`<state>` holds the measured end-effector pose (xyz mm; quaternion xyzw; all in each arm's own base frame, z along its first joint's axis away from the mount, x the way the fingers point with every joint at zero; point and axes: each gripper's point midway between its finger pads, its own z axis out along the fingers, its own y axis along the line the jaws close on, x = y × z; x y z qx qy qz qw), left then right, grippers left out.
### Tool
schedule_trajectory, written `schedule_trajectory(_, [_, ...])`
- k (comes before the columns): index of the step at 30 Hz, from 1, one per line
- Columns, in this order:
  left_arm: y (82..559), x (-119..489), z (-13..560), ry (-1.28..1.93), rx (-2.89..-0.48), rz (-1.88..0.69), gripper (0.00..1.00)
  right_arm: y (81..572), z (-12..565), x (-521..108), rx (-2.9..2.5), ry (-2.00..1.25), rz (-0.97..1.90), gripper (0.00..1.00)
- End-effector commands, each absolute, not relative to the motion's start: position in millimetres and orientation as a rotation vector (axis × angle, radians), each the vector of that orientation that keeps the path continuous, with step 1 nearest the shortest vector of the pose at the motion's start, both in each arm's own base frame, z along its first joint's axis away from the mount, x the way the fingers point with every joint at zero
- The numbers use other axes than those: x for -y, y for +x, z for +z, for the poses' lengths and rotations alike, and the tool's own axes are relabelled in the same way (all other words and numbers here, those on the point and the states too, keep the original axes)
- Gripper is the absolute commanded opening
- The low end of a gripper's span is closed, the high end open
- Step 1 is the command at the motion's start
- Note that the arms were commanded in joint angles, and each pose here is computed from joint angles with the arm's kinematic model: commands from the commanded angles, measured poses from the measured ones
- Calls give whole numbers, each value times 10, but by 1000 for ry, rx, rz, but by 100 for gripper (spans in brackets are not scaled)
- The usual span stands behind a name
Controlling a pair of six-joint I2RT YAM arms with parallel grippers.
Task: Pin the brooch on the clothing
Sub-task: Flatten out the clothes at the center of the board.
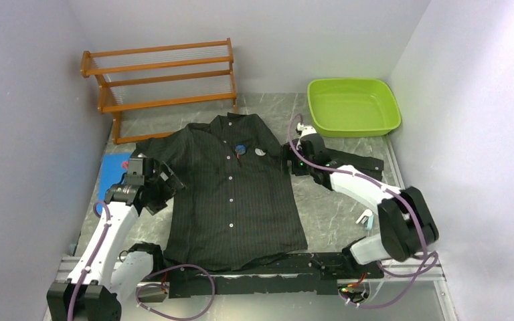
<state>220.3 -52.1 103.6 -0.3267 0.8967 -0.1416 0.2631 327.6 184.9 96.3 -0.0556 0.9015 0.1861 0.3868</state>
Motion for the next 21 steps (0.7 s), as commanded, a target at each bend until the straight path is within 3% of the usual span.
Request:
schedule_trajectory(1, [1947, 536, 1011, -1085, -2445, -386, 91, 3591, 714, -1401, -2324, -73, 21, 85])
schedule_trajectory(4, [1870, 532, 920, -1119, -2463, -372, 89, 3803, 654, -1214, -2322, -15, -189, 73])
schedule_trajectory(9, [1887, 577, 799, -1150, -2467, -400, 84, 4118, 826, -1091, -2279, -8, -372, 31])
schedule_trajectory(10, [1887, 582, 764, -1151, -2476, -399, 83, 4177, 902, -1092, -2267, -7, -378, 28])
schedule_trajectory(18, [1902, 627, 623, -1145, -2532, -405, 82, 4798, 1442, -1010, -2219, 58, -294, 33])
schedule_trajectory(20, [1901, 639, 629, -1140, -2535, -414, 83, 4981, 1453, -907, -2235, 93, -297, 39])
schedule_trajectory(21, [1902, 650, 639, -1138, -2532, -425, 84, 5052, 1445, -859, -2245, 106, -308, 49])
